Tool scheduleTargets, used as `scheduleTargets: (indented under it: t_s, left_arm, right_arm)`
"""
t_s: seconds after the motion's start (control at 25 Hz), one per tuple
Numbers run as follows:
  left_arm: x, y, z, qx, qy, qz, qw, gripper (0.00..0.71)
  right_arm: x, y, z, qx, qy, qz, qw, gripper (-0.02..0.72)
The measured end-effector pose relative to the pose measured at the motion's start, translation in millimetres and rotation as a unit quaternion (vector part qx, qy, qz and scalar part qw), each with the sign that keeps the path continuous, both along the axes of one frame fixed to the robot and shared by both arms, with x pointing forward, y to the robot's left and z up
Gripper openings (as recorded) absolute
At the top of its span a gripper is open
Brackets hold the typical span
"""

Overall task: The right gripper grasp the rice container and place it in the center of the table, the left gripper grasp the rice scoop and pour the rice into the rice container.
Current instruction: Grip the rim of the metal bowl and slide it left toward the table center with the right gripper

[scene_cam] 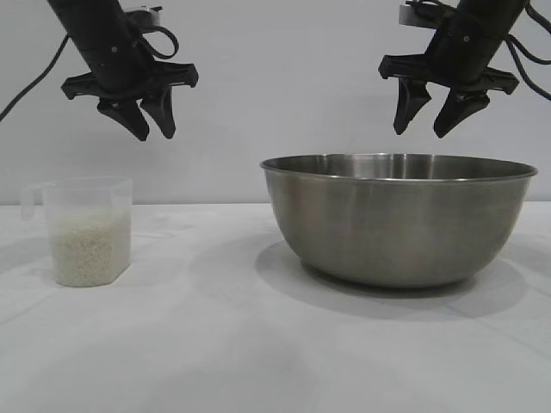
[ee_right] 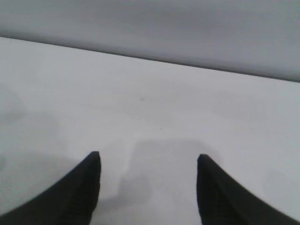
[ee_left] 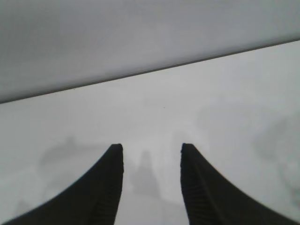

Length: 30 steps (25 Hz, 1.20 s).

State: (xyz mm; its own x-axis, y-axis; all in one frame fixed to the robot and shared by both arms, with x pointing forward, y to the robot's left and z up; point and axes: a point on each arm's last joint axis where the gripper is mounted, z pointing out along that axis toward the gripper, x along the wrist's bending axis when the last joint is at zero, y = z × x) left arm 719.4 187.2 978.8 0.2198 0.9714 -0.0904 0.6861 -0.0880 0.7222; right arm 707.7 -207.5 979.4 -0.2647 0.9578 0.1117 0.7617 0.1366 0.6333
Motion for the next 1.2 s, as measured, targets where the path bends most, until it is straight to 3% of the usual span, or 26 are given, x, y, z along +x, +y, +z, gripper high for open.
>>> scheduleTargets:
  t_s: [0.4,0.56,0.72,0.92,1.04,1.2]
  left_arm:
    - [0,0.1,0,0.001,0.000,0.000,1.000,0.255]
    - [0,0.1,0,0.001,0.000,0.000,1.000,0.255]
    - [-1,0.4,8,-0.001,-0.007,-0.001,1.000,0.255]
    - [-3,0.8,18,-0.003,-0.017,-0.001,1.000,0.255]
    - [-4,0.9,22,-0.004,-0.020,0.000,1.000,0.255]
    - [-5,1.1,27,-0.006,-0.025,0.000,1.000,0.255]
  right_arm:
    - [-1,0,0,0.000,0.004,0.001,1.000,0.373]
    - [-7,1,-1,-0.001,0.036,0.012,0.999,0.373]
    - [-23,1,25,-0.001,0.066,0.031,0.997,0.373]
    - [-59,-2,61,-0.017,0.142,0.070,0.987,0.373]
    - [-74,-6,63,-0.040,0.209,0.091,0.973,0.373]
    - [-76,-10,57,-0.067,0.231,0.094,0.966,0.373]
